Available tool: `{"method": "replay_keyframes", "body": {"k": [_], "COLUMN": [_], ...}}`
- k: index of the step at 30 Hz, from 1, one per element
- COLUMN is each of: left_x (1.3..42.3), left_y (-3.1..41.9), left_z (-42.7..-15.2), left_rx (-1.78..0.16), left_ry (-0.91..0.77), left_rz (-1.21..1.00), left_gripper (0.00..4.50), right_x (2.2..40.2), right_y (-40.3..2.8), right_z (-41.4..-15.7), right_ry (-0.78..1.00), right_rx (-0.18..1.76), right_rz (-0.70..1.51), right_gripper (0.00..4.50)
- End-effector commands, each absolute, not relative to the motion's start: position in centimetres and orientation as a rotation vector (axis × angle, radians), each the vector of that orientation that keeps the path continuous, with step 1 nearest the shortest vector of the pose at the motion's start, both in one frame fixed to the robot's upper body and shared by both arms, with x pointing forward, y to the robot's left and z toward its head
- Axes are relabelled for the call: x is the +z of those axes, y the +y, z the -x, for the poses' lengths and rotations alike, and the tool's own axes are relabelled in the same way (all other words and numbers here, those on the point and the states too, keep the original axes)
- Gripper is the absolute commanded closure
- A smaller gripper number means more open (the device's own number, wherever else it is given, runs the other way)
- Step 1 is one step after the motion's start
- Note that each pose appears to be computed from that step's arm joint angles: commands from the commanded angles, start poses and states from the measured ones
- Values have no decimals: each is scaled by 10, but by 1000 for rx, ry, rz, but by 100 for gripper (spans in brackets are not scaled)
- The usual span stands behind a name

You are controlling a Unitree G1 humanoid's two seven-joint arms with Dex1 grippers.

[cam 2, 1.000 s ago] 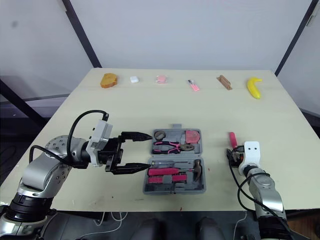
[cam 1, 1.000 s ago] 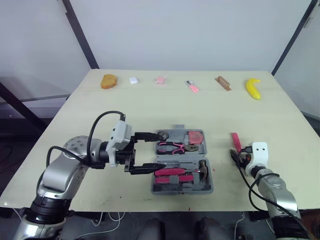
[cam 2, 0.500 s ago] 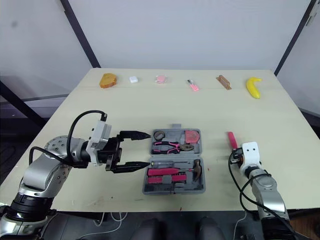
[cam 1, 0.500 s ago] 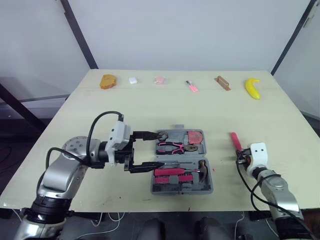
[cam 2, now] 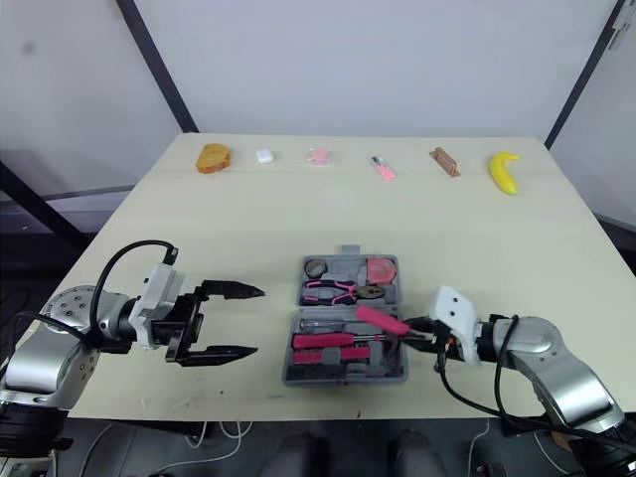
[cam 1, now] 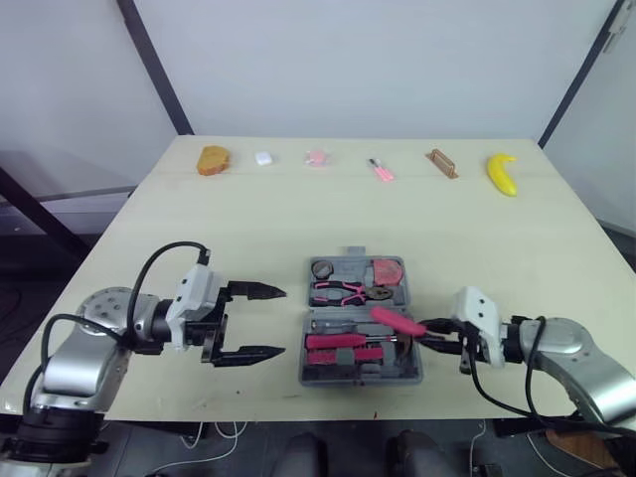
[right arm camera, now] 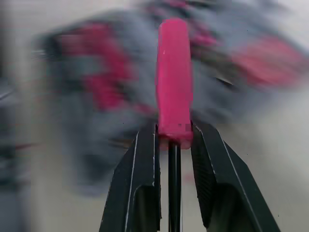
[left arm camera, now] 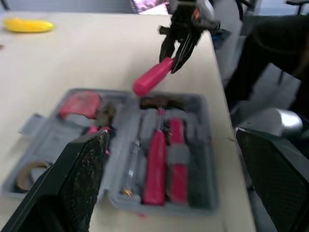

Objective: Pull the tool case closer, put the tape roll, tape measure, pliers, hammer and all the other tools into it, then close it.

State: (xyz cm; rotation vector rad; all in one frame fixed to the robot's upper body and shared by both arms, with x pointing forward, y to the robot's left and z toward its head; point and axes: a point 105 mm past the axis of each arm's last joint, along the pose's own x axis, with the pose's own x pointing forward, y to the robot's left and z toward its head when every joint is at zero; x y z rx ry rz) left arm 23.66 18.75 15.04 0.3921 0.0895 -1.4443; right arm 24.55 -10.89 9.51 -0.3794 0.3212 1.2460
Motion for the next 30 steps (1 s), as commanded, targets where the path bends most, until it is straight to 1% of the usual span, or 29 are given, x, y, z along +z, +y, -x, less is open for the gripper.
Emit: {"method": "replay_keyframes", "body": {"k": [1,4,7,14,18,23,30], "left_x": [155,154,152,144,136,134,133], "left_y": [196,203,211,224,231,232,227], "left_z": [-231,-221,-219,-210,-204,-203,-204], "left_rx": [-1463,-1505,-1498,-1504,-1505,-1505,-1506], "left_ry": [71,68,59,117,164,162,151], "left_rz": [-462,-451,-458,-465,-478,-468,-455], "left_gripper": [0,0,0,0,0,0,0], "right_x": [100,95,90,80,73,68,67], "right_y": [-93,-74,-62,-38,-33,-30,-18], "right_z": [-237,-232,-230,-226,-224,-223,-233], "right_ry": [335,365,392,416,447,470,466], "right_rx": [1338,1387,1394,1421,1428,1453,1450], "right_rz": [443,507,529,585,644,691,707], "right_gripper": [415,415,415,415,415,415,415]}}
